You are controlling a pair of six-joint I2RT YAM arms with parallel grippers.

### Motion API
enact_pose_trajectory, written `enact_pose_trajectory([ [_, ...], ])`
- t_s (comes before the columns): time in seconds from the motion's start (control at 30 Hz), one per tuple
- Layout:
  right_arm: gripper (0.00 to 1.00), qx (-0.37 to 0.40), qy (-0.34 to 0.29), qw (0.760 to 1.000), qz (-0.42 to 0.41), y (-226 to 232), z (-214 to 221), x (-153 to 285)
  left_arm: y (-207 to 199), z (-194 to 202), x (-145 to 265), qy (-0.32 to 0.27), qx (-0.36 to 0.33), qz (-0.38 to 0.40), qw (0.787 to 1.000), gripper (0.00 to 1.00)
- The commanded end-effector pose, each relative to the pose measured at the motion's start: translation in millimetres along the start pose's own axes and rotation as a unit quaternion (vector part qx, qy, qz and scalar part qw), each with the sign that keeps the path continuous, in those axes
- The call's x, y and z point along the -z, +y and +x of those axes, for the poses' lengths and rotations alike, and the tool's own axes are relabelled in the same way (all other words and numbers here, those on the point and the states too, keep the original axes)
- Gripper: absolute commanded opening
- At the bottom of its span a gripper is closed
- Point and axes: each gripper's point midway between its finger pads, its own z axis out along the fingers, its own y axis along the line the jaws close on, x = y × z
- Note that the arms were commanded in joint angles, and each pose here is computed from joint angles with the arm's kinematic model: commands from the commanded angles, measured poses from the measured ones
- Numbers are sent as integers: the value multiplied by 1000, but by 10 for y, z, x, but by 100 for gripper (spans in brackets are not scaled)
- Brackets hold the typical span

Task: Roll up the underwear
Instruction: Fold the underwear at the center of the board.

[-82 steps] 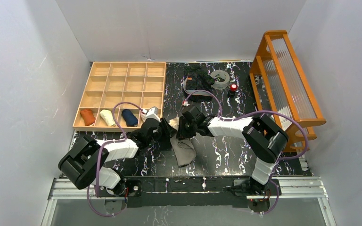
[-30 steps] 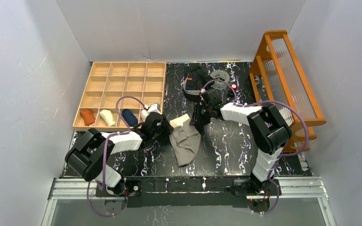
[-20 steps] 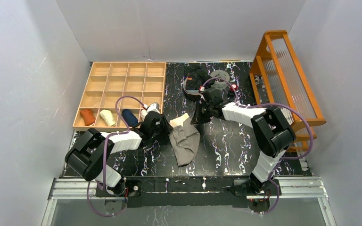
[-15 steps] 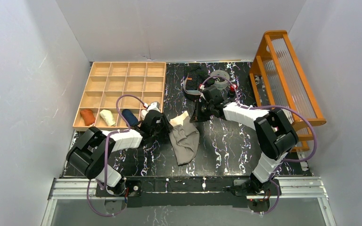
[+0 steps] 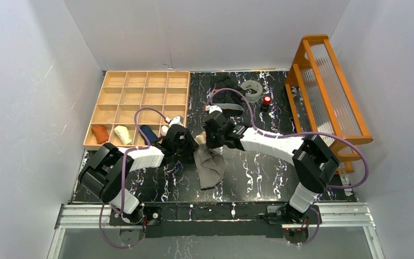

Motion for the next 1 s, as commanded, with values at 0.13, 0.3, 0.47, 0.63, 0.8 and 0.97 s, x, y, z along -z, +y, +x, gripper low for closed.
enact_pose_trajectory([
  [0.13, 1, 27, -46, 997, 49, 266, -148, 90, 159, -109, -48, -10, 15, -35, 999, 25],
  [0.3, 1, 17, -23, 999, 34, 365, 2, -57, 144, -133, -37, -14, 22, -30, 999, 24],
  [0.47, 1, 4, -15, 1000, 19, 408, 91, -169, 145, -206, 70, -27, 23, -32, 999, 24],
  [0.63, 1, 0, -6, 1000, -18, 528, 151, -229, 86, -289, 197, -40, 23, -19, 999, 26],
  [0.8, 1, -13, 0, 1000, -24, 502, 290, -331, 96, -345, 306, -51, 21, -21, 998, 28],
  [0.97, 1, -28, -1, 999, -37, 477, 401, -384, 106, -396, 434, -63, 25, -20, 997, 36],
])
